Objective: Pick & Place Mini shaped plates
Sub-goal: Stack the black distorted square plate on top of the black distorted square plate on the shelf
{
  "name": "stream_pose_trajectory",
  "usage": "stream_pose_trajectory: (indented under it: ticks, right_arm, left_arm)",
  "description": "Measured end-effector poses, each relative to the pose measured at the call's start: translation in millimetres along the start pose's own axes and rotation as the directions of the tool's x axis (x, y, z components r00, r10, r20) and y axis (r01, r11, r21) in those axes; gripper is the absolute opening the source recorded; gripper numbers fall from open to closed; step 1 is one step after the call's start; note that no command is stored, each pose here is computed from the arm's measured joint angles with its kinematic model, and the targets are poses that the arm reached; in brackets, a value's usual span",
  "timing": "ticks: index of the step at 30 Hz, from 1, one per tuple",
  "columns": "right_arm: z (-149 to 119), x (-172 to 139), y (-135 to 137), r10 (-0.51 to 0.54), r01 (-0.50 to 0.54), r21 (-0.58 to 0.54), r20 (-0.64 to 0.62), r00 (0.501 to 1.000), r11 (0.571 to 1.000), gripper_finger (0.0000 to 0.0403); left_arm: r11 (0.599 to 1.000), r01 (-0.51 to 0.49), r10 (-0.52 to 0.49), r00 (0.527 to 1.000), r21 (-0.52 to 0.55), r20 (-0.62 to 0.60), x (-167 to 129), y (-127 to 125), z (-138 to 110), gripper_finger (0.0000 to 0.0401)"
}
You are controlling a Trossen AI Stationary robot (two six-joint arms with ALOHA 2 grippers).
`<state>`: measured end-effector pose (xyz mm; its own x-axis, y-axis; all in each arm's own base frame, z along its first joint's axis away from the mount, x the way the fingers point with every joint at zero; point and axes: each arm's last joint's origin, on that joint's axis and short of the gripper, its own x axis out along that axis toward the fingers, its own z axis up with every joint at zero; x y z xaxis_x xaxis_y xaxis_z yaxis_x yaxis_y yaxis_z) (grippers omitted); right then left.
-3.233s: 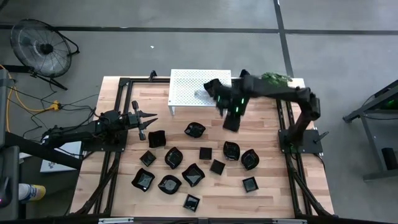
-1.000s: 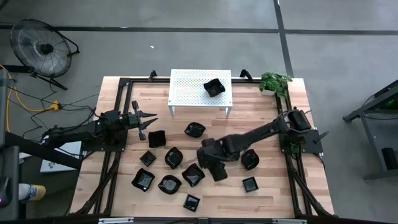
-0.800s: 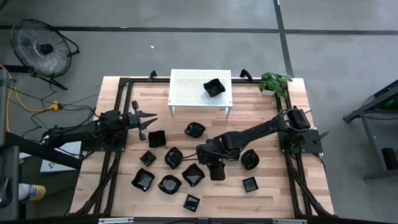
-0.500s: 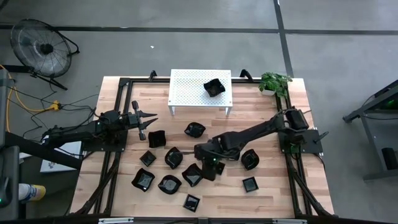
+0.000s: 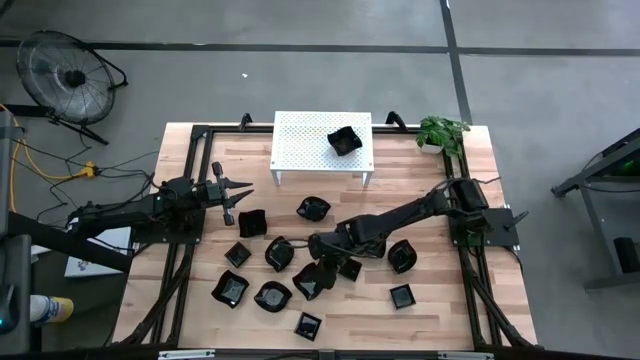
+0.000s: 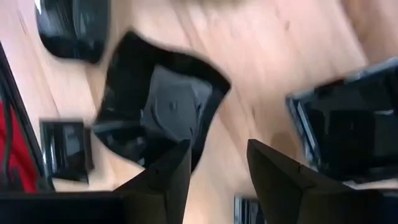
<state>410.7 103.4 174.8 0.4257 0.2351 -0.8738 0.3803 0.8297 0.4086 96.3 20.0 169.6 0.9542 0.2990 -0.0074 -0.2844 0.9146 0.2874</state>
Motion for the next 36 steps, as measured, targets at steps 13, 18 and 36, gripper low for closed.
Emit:
stream_pose_trajectory:
  ticks: [13,18,36]
  right_arm:
    - [0,17,-2,0.03,-0.03,0.018,-0.024,0.999,0.999,0.0167]
    - [0,18,-1,0.041,-0.041,0.011,-0.023,0.999,0.999,0.0158]
    - [-2,18,1,0.039,-0.039,-0.013,-0.021,0.999,0.999,0.0093]
  left_arm:
    - [1.0,0.001,-0.001,1.0,0.0,0.001,0,0,0,0.0074]
    - [1.0,0.0,0.0,1.0,0.0,0.0,0,0,0,0.0074]
    - [1.0,0.001,-0.001,1.0,0.0,0.0,0,0,0,0.0074]
